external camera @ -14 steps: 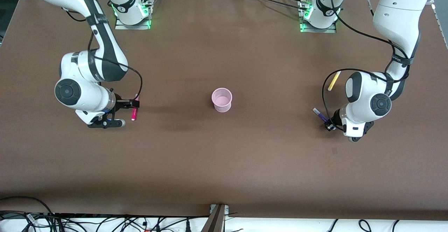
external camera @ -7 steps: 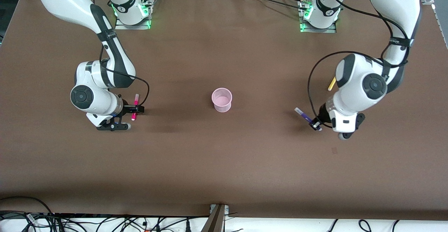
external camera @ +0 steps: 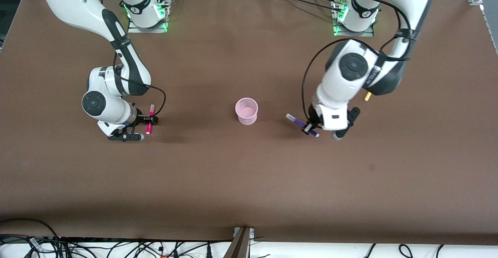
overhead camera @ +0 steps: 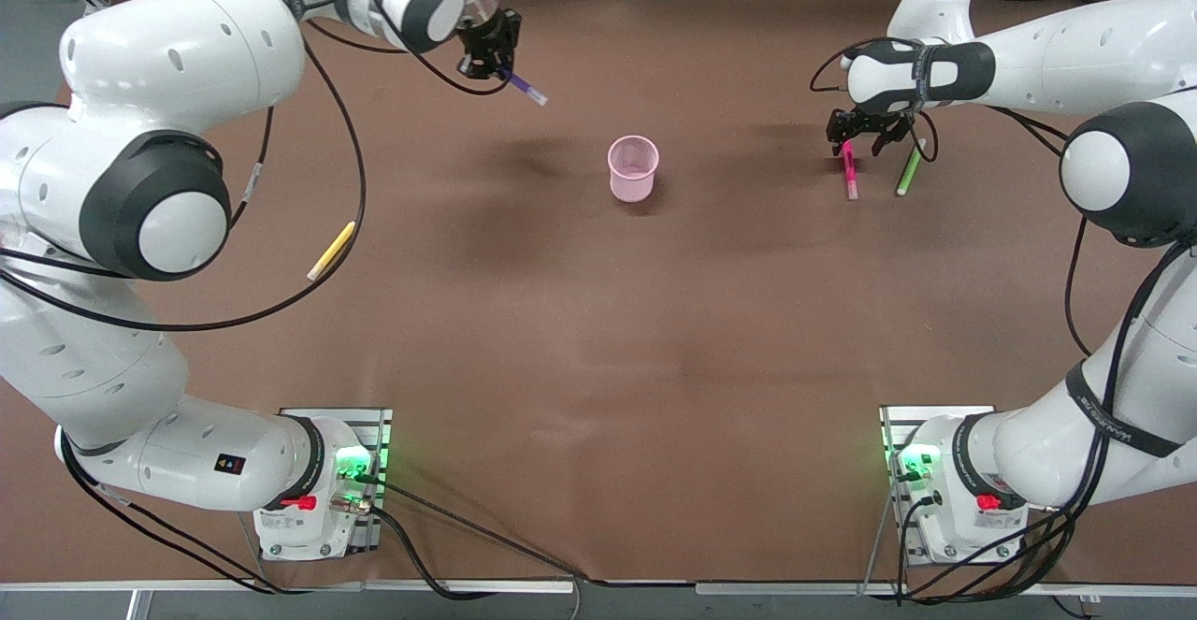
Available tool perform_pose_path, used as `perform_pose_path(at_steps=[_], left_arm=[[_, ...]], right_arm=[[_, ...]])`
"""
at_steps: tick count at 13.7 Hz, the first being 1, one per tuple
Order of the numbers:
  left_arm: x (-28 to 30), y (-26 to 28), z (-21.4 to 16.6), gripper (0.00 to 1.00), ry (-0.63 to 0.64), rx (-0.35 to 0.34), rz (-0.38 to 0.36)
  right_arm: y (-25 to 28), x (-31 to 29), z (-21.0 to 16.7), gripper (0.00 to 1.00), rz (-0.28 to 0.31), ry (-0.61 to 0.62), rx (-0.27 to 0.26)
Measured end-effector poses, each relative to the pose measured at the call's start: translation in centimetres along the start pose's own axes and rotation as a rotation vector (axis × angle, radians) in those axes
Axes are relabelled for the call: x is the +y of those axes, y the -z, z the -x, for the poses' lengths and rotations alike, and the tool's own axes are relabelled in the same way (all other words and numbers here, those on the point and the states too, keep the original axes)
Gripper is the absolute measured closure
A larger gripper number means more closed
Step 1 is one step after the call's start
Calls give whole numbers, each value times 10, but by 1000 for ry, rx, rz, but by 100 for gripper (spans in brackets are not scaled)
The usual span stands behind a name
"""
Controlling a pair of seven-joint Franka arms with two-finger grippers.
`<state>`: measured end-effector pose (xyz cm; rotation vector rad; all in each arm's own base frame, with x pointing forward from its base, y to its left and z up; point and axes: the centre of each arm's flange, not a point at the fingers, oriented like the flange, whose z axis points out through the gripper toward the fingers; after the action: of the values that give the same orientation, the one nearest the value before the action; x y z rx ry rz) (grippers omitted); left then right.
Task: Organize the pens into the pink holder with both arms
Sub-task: 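Carry the blue marker over the holder while the right gripper grasps the pink marker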
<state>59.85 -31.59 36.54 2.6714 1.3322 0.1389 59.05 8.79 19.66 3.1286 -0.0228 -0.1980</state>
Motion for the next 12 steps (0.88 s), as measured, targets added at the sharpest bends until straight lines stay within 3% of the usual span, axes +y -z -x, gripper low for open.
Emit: perform_pose_path(at_steps=[1, 5, 6, 7, 9, 12], left_arm=[[7, 2, 17, 82, 10, 14, 10], [26, -10, 84, 82, -1, 123, 31], [29, -15, 101, 82, -8, 148, 39], [32, -19, 114, 82, -14, 162, 48], [39, -28, 135, 82, -26, 192, 65], [37, -41, 160, 82, -32, 301, 71]], right_arm=[[0, 0, 0, 32, 0, 0, 2], [-3, 0, -1, 35, -1, -1, 7], [-5, 0, -1, 42, -1, -1, 7], [-7, 0, -1, 43, 0, -1, 5], [-8, 0, 0, 58, 0, -2, 4], [-10, 0, 1, 63, 0, -2, -1]])
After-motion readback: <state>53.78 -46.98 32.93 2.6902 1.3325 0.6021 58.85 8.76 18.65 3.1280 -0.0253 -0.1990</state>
